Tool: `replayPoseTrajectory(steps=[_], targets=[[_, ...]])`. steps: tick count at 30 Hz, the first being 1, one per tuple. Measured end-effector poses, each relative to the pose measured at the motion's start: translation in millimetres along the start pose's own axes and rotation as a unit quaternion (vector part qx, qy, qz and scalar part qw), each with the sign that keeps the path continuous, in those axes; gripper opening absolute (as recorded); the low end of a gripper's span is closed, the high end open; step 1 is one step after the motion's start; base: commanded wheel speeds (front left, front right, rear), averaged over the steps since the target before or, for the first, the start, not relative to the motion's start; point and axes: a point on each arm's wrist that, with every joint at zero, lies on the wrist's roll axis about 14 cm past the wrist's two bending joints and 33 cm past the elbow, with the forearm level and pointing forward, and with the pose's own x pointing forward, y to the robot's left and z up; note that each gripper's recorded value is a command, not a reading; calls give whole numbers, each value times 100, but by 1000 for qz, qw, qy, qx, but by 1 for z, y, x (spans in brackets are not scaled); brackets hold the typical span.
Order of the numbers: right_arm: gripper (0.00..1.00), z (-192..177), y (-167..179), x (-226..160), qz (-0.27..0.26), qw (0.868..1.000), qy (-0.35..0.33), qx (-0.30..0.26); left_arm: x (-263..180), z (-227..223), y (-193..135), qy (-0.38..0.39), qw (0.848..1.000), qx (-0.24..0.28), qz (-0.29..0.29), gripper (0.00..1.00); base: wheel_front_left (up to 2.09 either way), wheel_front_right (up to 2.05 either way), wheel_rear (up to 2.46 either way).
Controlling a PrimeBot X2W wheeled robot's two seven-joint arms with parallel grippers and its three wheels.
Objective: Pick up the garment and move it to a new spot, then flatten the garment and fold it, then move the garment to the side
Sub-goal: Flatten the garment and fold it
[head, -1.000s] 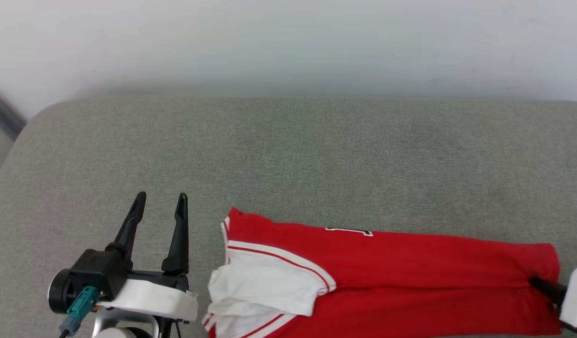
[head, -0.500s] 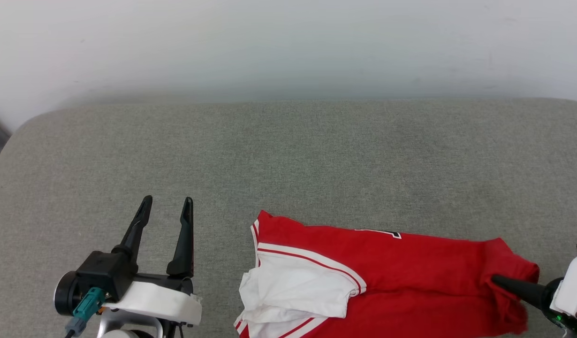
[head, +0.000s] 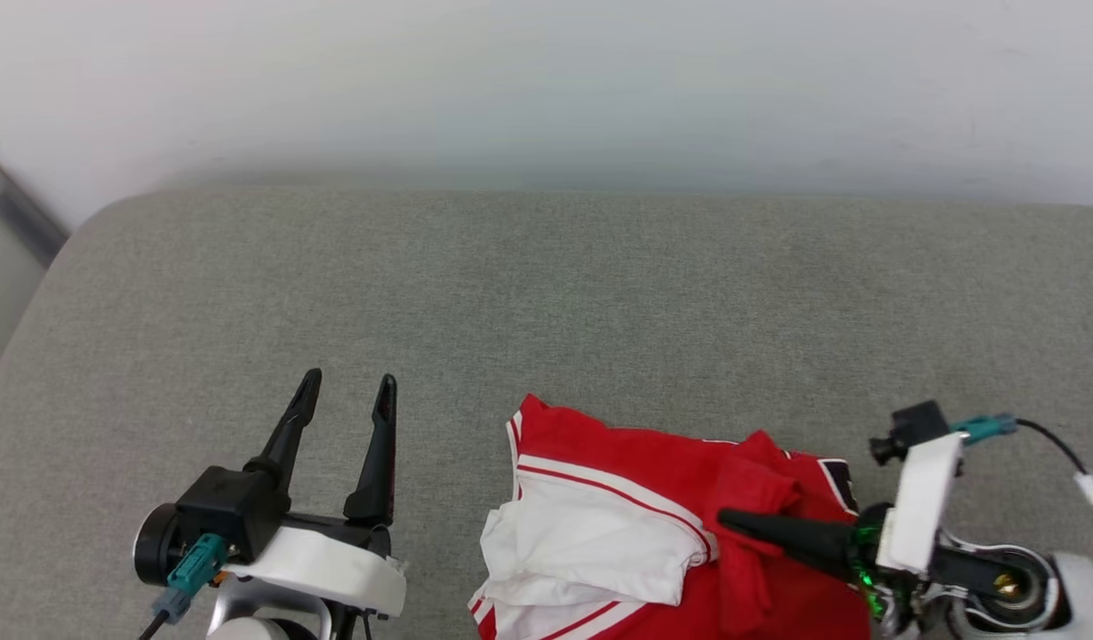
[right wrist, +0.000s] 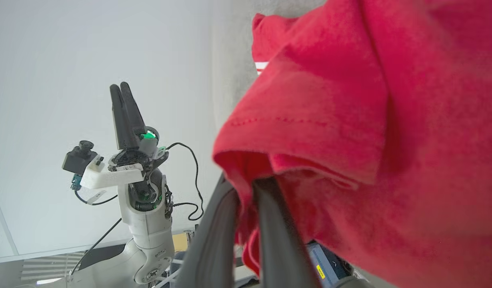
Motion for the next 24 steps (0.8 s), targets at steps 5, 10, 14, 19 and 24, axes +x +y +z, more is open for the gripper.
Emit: replayPoseTrajectory(steps=[5,10,14,19,24], targets=[[0,-24,18,46,23,998,56,-14,-1,0,7,0,1000,-1,9,100,0,0,0],[0,-35,24,80,19,996,79,-33,-1,-5,12,4,1000,-2,18,100,0,0,0],[92,-42,20,97,1,995,90,-48,-2,-10,17,9,1000,-5,28,100,0,0,0],[100,-42,26,103,-1,993,93,-73,-1,-12,17,11,1000,-6,27,100,0,0,0],[100,-31,41,98,-6,985,74,-154,2,-13,13,10,1000,-7,21,100,0,0,0]])
